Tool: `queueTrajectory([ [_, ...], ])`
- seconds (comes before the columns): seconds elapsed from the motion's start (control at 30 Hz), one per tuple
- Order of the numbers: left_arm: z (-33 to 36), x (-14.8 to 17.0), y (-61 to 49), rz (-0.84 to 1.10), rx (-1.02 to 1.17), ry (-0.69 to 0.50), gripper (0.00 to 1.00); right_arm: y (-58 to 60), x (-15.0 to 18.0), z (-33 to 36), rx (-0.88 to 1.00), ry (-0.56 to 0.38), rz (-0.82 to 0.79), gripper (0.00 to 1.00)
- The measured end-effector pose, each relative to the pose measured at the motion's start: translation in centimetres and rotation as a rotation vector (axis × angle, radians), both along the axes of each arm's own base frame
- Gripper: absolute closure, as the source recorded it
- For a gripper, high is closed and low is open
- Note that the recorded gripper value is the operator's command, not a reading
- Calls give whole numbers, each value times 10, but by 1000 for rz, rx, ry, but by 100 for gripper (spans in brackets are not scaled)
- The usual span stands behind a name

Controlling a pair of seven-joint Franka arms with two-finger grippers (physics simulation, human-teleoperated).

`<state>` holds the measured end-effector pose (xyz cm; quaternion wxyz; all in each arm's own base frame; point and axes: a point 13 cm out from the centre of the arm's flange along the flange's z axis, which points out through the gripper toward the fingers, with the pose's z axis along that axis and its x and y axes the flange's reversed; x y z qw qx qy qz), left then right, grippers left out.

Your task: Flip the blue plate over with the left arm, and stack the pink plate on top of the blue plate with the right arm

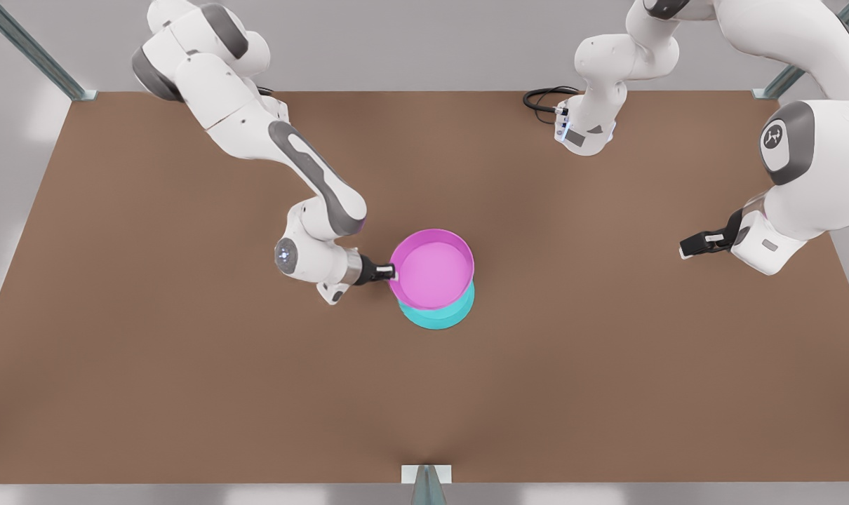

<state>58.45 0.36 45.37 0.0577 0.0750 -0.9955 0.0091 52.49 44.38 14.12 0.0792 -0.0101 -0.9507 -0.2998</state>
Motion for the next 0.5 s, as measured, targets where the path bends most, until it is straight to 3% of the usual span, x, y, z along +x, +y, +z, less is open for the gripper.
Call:
queueTrajectory([
  [0.33, 0, 0, 0, -20, -2, -2, 0, -3, 24, -15, -40, -57, -154, 79],
  [0.5, 0, 0, 1, -25, -3, -2, 0, 7, 6, -6, -65, -77, -148, 79],
])
